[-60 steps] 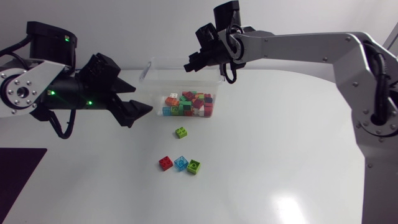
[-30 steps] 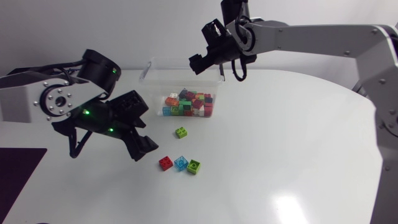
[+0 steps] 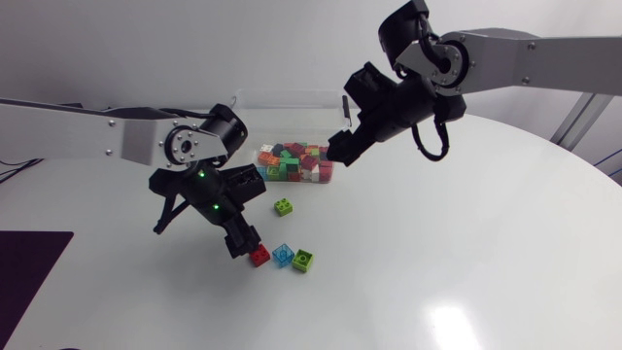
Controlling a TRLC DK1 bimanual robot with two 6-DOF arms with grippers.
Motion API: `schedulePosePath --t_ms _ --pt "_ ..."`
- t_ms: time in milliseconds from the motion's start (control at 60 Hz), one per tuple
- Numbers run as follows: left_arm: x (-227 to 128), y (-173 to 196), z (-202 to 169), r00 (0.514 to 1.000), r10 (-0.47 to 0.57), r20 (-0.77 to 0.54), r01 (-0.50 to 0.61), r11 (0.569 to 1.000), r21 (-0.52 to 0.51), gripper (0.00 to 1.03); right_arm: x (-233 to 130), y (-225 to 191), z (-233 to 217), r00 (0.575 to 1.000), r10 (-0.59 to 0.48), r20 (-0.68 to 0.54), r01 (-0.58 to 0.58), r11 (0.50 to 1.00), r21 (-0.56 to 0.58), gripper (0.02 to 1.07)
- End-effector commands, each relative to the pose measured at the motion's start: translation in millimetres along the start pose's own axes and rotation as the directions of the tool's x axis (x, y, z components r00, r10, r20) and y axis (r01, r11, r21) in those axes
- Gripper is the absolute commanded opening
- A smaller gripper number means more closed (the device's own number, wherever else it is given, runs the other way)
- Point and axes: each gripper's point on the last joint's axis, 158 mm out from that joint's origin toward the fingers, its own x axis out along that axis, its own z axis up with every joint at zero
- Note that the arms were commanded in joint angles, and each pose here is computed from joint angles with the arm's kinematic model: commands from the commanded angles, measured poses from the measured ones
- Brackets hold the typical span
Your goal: Place the duplo bricks in the container
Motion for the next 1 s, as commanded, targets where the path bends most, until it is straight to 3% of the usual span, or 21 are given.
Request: schedulePosePath --t_ms 0,217,317,500,617,767,983 --pt "13.6 -3.3 -1.6 0.999 -0.025 -0.047 0.024 1.0 -0.019 0.86 1.2 18.4 -21.1 0.998 0.034 -0.047 -0.036 0.999 -0.034 1.03" --pt "37.5 -10.3 -6.4 0.992 -0.063 -0.107 0.061 0.998 -0.027 0.73 11.0 48.4 -60.3 0.988 0.075 -0.136 -0.086 0.993 -0.08 1.03" --pt "45.9 -11.2 -7.7 0.989 -0.074 -0.125 0.071 0.997 -0.029 0.72 14.7 57.9 -73.5 0.983 0.076 -0.166 -0.094 0.991 -0.1 1.03" --pt "60.7 -11.1 -7.3 0.986 -0.086 -0.142 0.081 0.996 -0.039 0.52 23.2 81.7 -96.6 0.971 0.103 -0.214 -0.135 0.981 -0.139 1.03" --pt "68.0 -9.8 -10.3 0.985 -0.09 -0.149 0.084 0.995 -0.045 0.2 32.6 104.4 -116.3 0.956 0.125 -0.267 -0.179 0.965 -0.19 1.03" --pt "64.4 -9.5 -14.4 0.985 -0.089 -0.148 0.083 0.995 -0.05 0.19 41.8 120.9 -125.5 0.946 0.135 -0.296 -0.209 0.949 -0.236 1.03" --pt "31.2 -0.7 -16.9 0.994 -0.057 -0.095 0.05 0.996 -0.073 0.19 58.4 138.1 -128.5 0.932 0.156 -0.326 -0.254 0.925 -0.283 1.03"
